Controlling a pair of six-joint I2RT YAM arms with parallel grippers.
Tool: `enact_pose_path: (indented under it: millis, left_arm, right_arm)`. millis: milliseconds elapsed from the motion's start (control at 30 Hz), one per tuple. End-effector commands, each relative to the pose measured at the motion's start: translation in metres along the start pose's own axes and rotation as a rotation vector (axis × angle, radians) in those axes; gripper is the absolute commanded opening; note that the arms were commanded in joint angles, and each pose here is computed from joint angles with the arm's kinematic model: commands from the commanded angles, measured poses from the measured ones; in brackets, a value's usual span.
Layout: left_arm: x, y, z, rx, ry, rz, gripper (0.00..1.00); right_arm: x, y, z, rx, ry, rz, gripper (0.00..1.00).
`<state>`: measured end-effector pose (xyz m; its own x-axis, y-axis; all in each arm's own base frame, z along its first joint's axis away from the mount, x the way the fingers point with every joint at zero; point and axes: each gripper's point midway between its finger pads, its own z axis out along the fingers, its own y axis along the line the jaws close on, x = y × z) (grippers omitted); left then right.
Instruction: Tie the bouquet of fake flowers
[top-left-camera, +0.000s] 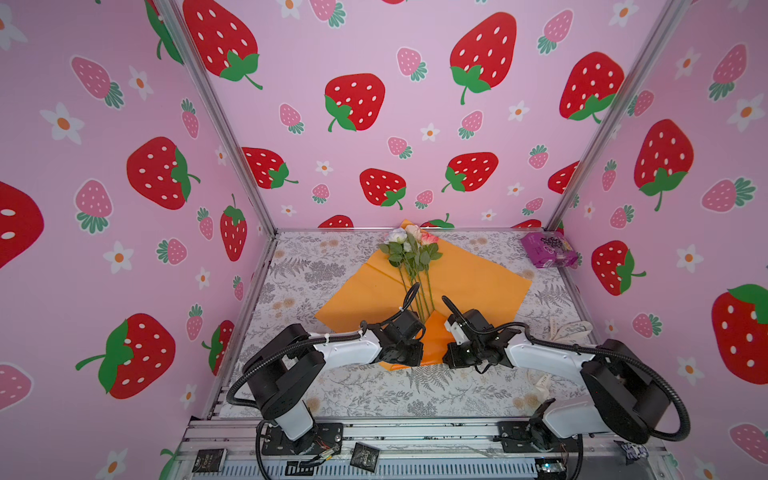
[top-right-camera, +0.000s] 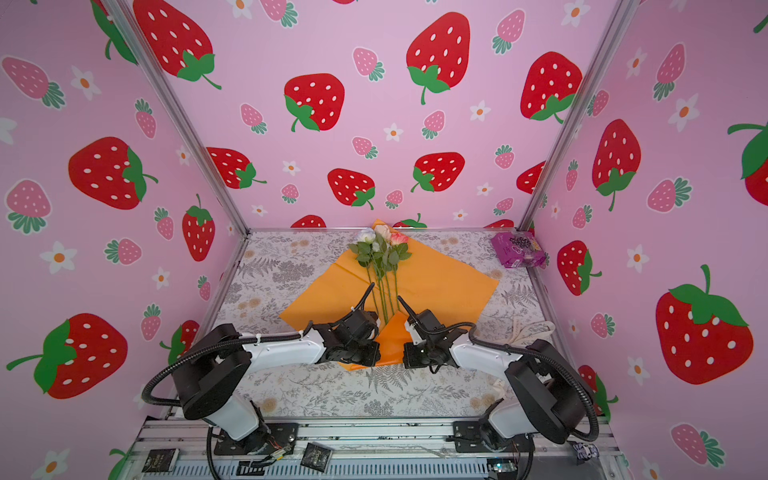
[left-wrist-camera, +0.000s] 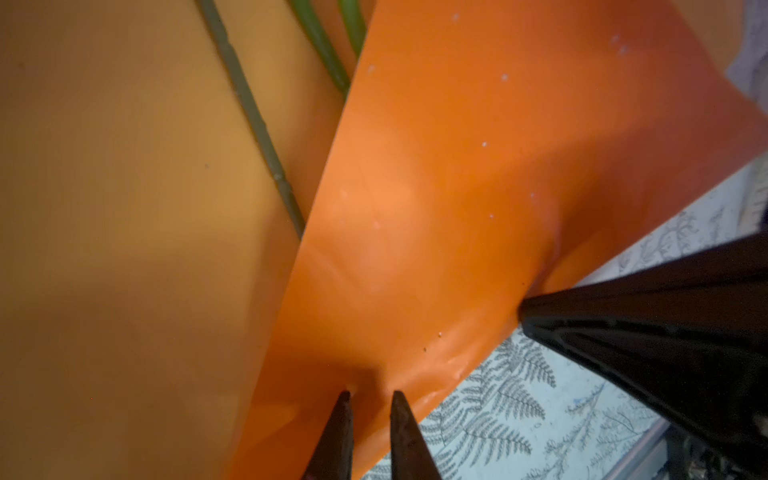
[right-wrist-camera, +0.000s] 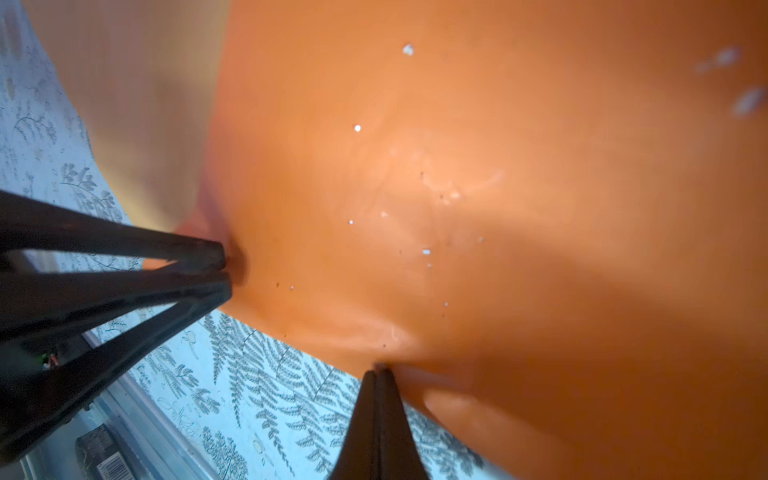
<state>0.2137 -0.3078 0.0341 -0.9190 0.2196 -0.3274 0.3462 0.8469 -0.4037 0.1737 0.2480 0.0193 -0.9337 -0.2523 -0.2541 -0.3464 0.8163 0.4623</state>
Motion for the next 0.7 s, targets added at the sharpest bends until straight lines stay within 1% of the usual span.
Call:
enact_pose_path:
  millis: [0, 167, 300, 500, 667]
  left_arm:
    - [-0.005, -0.024, -0.013, 0.093, -0.025, 0.063, 0.26]
    - [-0.003, -0.05, -0.014, 0.172, -0.012, 0.141, 0.28]
    - [0.001, -0.052, -0.001, 0.169, 0.03, 0.142, 0.27]
    - [0.006, -0.022, 0.018, 0.029, 0.054, 0.066, 0.19]
    - [0.014, 0.0, 0.022, -0.034, 0.064, 0.01, 0.17]
  right_arm:
    - [-0.003, -0.004, 0.002, 0.036, -0.003, 0.007, 0.0]
    - [-0.004, -0.002, 0.005, 0.02, 0.0, 0.004, 0.01]
    - [-0.005, 0.0, 0.003, 0.016, -0.004, -0.003, 0.02]
    - [-0.003, -0.005, 0.003, 0.033, 0.0, 0.003, 0.03]
    - [-0.001, -0.017, 0.0, 0.081, 0.0, 0.018, 0.03]
